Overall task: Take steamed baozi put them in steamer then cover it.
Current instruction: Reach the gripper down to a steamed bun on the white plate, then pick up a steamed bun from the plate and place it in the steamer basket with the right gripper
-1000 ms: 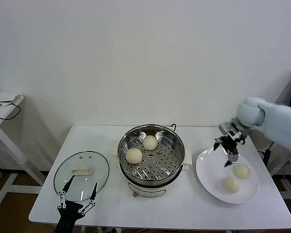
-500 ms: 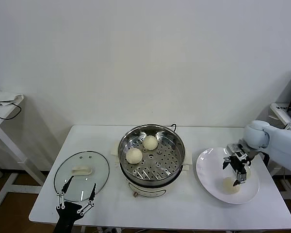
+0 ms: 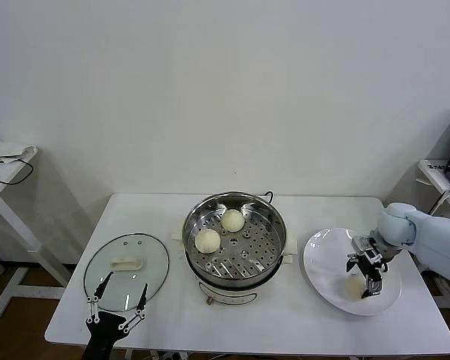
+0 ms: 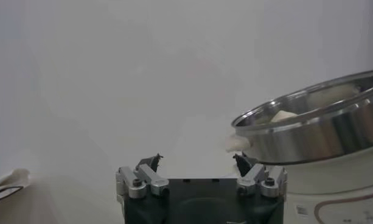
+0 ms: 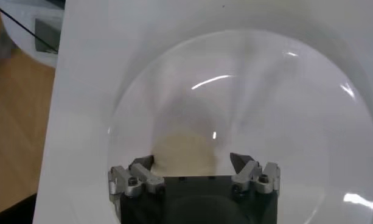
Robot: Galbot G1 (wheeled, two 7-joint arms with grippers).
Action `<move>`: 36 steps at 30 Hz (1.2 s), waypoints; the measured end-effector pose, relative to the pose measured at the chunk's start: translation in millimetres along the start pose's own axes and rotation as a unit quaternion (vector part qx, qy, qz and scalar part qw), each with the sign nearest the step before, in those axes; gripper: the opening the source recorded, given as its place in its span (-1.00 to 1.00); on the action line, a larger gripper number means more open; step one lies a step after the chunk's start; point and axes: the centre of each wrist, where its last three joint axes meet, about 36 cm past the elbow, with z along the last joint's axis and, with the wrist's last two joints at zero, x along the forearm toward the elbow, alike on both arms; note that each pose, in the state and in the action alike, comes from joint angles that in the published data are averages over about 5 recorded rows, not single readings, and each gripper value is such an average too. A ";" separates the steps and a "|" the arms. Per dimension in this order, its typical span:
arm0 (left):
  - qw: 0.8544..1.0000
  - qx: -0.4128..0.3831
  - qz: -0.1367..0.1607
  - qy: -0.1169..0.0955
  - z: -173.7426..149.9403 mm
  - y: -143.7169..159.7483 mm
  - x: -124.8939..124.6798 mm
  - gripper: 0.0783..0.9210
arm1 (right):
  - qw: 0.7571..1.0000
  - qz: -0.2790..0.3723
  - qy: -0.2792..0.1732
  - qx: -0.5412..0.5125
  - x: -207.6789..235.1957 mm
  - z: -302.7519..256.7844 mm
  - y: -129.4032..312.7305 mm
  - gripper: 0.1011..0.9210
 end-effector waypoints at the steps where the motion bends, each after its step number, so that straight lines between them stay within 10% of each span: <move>1: 1.000 0.000 0.000 0.000 0.3 -0.1 0.1 0.77 | 1.000 0.000 0.000 0.000 -1.3 0.4 1.5 0.71; 21: 1.000 0.003 0.000 -0.004 -1.1 -2.6 -2.3 0.77 | 1.000 0.028 -0.013 0.000 10.2 4.0 11.4 0.29; 36: 1.000 0.000 0.004 -0.011 -3.0 -0.9 -4.8 0.77 | 0.964 0.120 -0.052 0.233 183.1 -119.4 -48.0 0.34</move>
